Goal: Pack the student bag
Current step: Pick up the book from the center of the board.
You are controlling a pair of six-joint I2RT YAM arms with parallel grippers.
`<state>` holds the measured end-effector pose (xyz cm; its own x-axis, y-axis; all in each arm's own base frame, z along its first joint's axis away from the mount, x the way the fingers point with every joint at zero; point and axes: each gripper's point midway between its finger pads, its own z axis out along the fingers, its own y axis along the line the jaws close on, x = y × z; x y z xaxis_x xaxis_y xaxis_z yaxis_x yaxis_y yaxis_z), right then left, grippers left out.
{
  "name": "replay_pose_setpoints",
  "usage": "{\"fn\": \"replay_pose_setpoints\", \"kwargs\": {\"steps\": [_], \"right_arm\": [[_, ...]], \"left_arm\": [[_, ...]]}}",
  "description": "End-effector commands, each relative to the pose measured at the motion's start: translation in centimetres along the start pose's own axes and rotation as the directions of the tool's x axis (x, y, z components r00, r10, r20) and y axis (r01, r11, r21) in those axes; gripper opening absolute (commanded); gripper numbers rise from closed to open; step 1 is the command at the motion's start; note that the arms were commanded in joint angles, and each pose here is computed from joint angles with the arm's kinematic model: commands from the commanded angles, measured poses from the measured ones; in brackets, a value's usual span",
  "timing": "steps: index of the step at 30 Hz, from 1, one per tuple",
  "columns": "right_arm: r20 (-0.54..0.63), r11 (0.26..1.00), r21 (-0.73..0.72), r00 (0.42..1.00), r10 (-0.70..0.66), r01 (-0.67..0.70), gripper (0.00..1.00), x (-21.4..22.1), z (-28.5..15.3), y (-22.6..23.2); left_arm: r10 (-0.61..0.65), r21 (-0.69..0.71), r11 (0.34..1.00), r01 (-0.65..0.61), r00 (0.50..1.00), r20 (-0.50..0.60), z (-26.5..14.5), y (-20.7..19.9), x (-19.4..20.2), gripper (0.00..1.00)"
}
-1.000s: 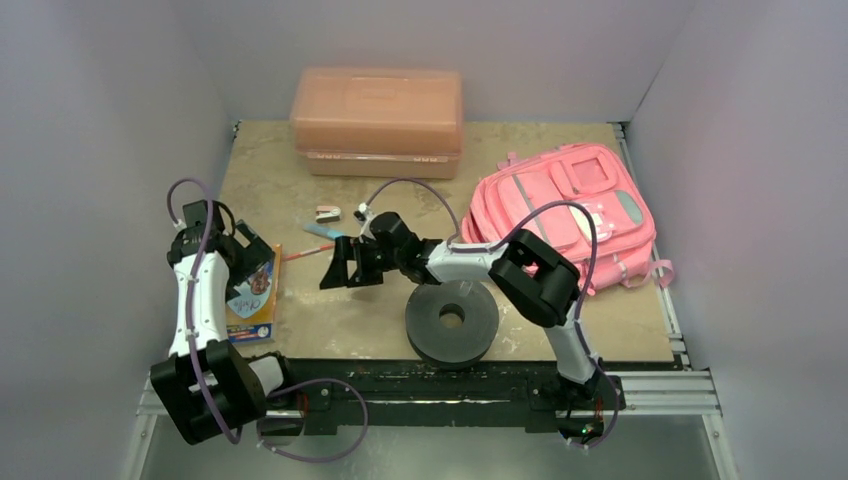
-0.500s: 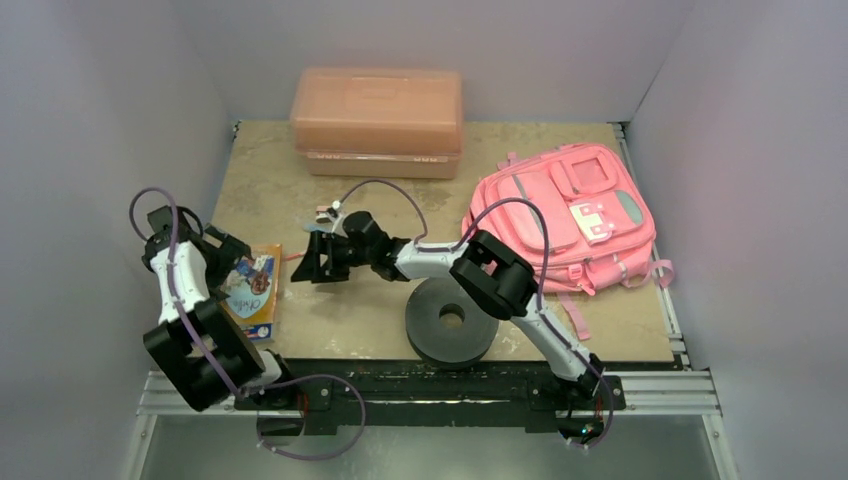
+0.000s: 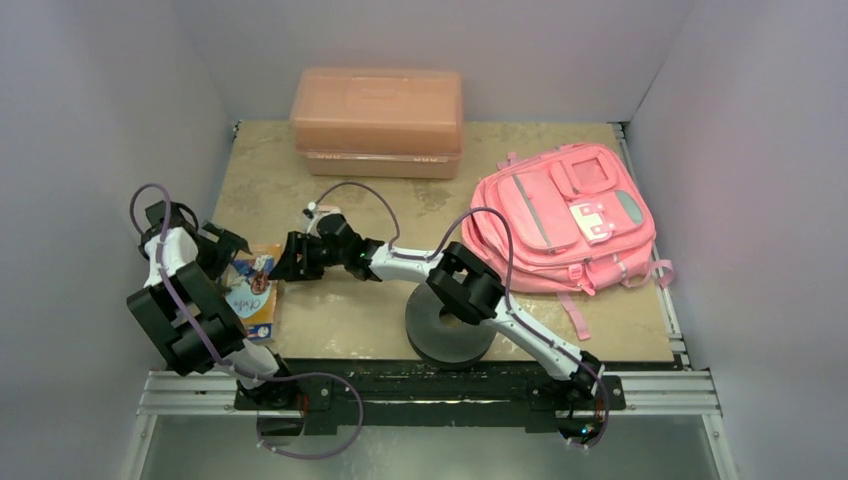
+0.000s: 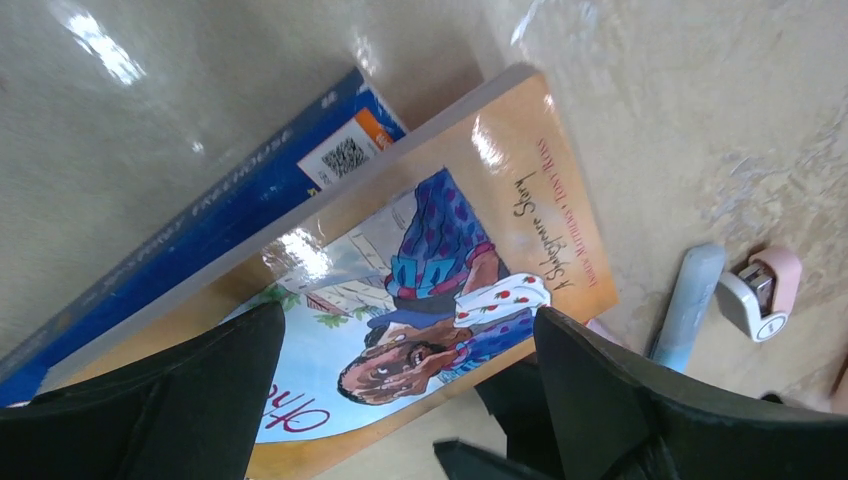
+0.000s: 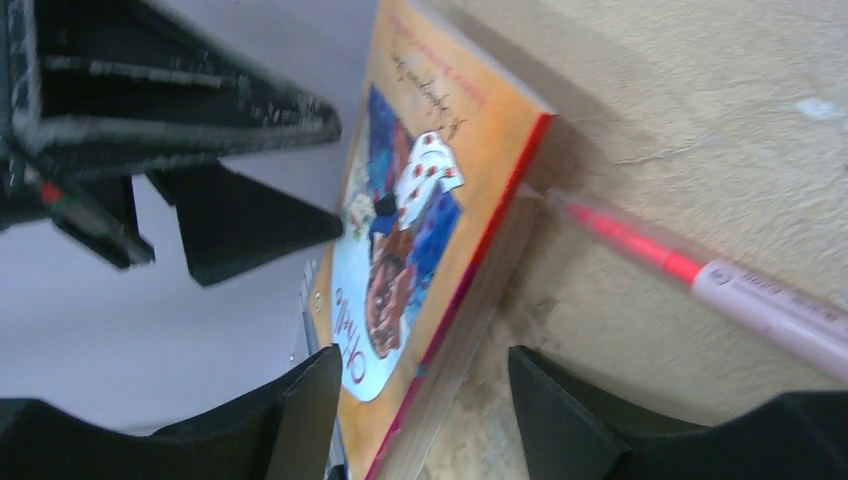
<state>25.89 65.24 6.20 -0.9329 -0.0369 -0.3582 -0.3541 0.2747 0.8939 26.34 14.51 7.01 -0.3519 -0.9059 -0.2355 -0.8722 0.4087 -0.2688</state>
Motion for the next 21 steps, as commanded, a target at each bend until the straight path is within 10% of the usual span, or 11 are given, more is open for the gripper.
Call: {"fn": "replay_pose_setpoints", "kwargs": {"steps": [1, 14, 21], "right_arm": [[0.041, 1.0, 0.001, 0.999, 0.014, -0.014, 0.62, -1.7, 0.7, 0.2], [0.084, 0.999, 0.027, 0.996, -0.038, 0.036, 0.03, -3.7, 0.4, 0.7], [0.039, 0.998, 0.004, 0.997, -0.064, 0.064, 0.0, -4.0, -2.4, 4.4]], "left_arm": [[-0.047, 0.094, 0.994, 0.053, 0.997, -0.066, 0.9, -1.0, 1.8, 0.94], [0.057, 0.152, 0.987, -0.054, 0.998, -0.017, -0.9, -3.1, 2.4, 0.93], [0.212, 0.237, 0.938, -0.253, 0.96, 0.182, -6.3, -6.7, 2.3, 0.94]]}}
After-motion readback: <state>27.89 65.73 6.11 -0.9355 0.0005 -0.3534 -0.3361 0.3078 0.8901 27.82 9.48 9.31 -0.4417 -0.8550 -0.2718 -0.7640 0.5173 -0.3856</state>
